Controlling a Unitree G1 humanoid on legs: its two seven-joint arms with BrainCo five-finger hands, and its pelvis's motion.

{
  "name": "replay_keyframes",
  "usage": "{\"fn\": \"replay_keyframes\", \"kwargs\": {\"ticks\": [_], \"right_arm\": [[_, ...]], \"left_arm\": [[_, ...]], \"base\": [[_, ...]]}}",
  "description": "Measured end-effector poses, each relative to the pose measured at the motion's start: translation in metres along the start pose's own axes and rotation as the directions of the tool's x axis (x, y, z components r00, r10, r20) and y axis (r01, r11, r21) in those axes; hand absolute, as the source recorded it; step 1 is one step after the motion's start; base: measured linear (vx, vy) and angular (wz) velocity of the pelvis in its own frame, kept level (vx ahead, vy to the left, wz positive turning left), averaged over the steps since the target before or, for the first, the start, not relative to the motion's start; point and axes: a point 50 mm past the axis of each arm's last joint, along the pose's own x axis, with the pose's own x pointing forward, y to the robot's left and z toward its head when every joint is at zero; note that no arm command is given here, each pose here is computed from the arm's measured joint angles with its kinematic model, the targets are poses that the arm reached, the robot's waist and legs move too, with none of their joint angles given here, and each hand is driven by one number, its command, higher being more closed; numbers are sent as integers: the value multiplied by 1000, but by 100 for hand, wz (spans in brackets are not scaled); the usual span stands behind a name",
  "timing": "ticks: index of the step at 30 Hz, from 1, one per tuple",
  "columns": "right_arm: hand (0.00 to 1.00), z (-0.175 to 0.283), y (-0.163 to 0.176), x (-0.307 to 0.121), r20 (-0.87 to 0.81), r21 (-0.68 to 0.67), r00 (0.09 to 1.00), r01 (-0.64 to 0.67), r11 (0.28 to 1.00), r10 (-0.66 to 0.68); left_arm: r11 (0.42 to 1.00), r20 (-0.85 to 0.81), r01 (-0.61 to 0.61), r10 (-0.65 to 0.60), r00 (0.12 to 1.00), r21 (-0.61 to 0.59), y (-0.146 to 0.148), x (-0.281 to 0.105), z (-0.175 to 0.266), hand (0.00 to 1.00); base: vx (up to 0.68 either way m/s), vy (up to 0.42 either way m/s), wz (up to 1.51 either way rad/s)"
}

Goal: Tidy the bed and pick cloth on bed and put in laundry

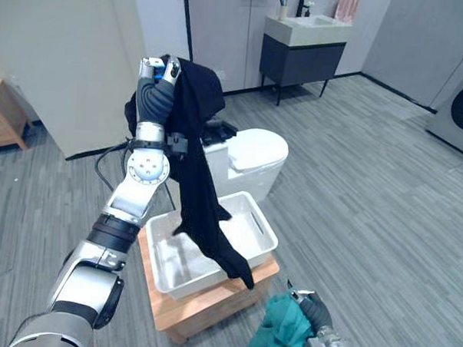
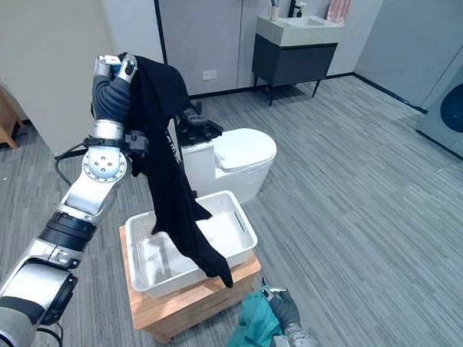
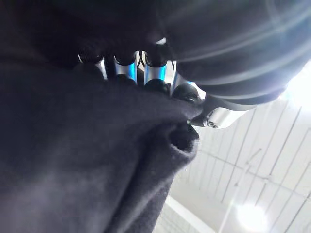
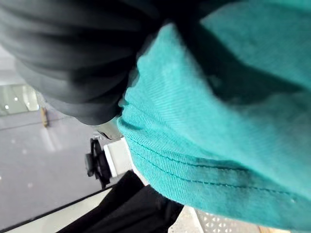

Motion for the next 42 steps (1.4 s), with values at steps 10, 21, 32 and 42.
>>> {"fn": "replay_keyframes", "kwargs": {"ticks": [10,21,32,42], "right_arm": [[100,36,6,26,138,29,990,-26,999,22],[100,50,10,33,213,23,976,-48,999,42],[100,58,8,33,264,5,965,-10,1000,9],[100,106,-43,17,438,-81,889,191,978,-137]], "left_arm": [[956,-92,250,-238,967,152,-32,-1,-19,100],[878,-322,327,-215,922,349,-27,-16,-68,0],[922,-442,225,-67,894,316,-2,-47,-94,0],[986,-518,123,-49,854,110,20,-138,-81,0]], "base": [[-105,0,-15],[-32,4,1],[12,-8,12],[32,-25,23]]}}
